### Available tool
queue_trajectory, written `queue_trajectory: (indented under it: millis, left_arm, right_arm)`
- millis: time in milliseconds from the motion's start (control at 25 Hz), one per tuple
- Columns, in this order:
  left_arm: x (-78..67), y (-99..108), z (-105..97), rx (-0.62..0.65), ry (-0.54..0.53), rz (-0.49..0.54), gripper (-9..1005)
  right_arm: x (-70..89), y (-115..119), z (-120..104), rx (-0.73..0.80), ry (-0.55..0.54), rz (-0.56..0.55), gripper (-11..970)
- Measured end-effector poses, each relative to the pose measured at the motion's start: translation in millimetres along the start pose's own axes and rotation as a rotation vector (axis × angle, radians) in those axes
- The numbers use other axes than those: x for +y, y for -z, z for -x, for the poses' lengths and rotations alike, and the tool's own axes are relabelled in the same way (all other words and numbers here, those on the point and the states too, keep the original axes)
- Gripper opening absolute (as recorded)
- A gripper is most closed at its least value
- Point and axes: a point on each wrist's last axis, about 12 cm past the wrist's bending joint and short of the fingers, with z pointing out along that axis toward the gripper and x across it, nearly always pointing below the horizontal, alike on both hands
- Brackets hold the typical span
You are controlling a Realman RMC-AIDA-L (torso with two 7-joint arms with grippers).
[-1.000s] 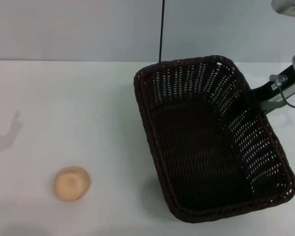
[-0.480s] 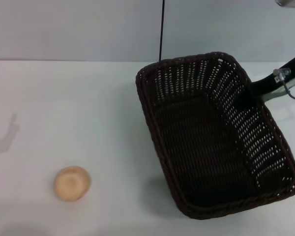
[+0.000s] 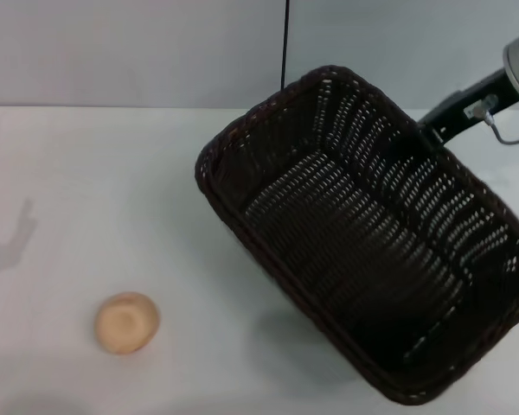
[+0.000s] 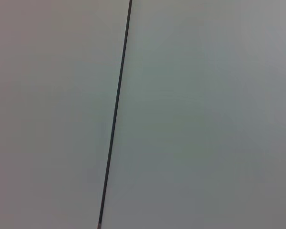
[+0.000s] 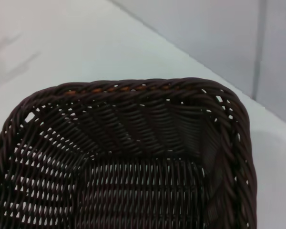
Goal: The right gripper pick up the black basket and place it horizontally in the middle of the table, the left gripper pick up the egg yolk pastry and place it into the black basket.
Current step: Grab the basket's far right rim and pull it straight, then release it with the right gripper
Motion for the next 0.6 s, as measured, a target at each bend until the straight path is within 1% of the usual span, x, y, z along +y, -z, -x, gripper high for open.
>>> queue_trajectory:
  millis: [40,80,120,160,280,440,560,600]
  left_arm:
    - [-1.4,0.2,-0.2,-0.001,0.003,-0.004,859]
    - [-3.3,0.5,-0.9,0.002,0.008,-0.011,859]
    - [-3.8,0.6,-1.2,0.004,0.009,-0.015,859]
    - [-4.3,0.9,-1.4,0.005,0.01,-0.018,859]
    - [-7.1,4.5,-2.5,0.019,0.029,-0.038,860]
    - [-8.2,15.0,-2.1,0.034,0.074,-0.047,860]
    - [-8.1,23.7,-1.5,0.042,0.093,-0.042,860]
    - [-8.3,26.6,-1.2,0.043,0.094,-0.039,860]
  right_arm:
    - [0.0,0.0,0.0,0.0,0.0,0.0,163]
    - [2.6,2.8,8.6,0.009,0.093,0.007,163]
    - [3.7,4.6,14.2,0.02,0.134,0.005,163]
    - [3.7,4.6,14.2,0.02,0.134,0.005,163]
    - [8.6,4.8,28.6,0.075,0.254,-0.008,163]
    - [20.8,-4.2,42.3,0.095,0.439,0.003,163]
    - [30.7,-12.2,53.2,0.086,0.551,0.015,163]
    - [37.9,-18.9,58.6,0.081,0.622,0.026,164]
